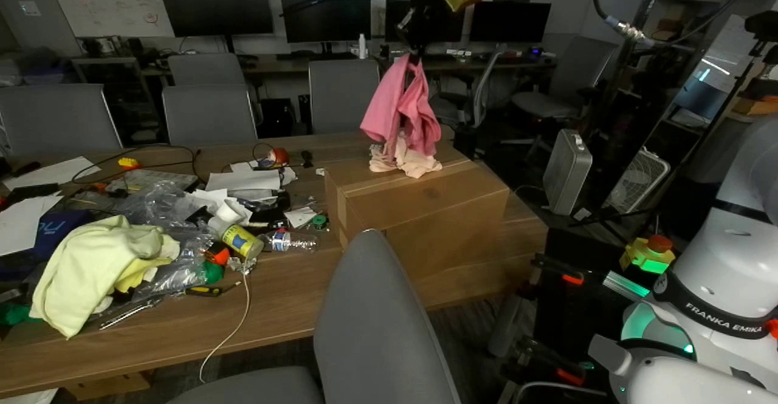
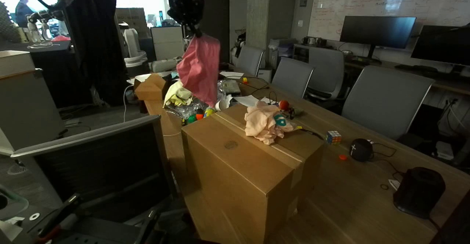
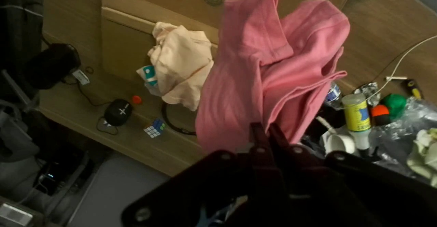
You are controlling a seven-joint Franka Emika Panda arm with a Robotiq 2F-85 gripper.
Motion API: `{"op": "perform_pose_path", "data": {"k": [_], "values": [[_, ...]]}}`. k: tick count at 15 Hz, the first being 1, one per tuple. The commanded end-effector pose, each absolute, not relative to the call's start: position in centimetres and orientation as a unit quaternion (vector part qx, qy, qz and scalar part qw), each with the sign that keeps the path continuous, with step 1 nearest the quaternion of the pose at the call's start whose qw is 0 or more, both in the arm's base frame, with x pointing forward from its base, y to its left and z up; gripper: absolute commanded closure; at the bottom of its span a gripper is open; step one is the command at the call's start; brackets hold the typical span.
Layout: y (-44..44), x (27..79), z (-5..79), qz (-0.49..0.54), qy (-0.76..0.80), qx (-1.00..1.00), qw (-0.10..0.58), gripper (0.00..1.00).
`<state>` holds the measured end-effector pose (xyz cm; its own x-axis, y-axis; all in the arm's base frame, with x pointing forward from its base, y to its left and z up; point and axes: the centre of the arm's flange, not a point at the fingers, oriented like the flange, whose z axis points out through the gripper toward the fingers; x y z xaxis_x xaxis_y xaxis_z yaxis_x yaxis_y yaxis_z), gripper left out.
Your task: Pick up the clothes from the headrest of the chair and put them on the box
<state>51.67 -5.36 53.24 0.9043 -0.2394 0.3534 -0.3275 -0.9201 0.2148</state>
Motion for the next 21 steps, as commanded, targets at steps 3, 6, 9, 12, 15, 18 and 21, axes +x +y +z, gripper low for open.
{"op": "perform_pose_path", "data": {"k": [3,6,9,12,15,18,21], "values": [[-14.9,50.4,56.3,0.179,-0.258,0.942,0.116,0.98],[-17.9,50.0,56.8,0.219,-0.310,0.917,0.119,0.98],[-19.0,50.3,57.6,0.288,-0.333,0.889,0.123,0.98],[-18.8,50.9,58.1,0.334,-0.330,0.874,0.129,0.79],[-18.9,51.2,57.4,0.307,-0.332,0.882,0.135,0.54],[-19.5,51.4,55.9,0.280,-0.330,0.892,0.135,0.31],[-19.8,51.0,53.9,0.226,-0.312,0.914,0.129,0.09]]}}
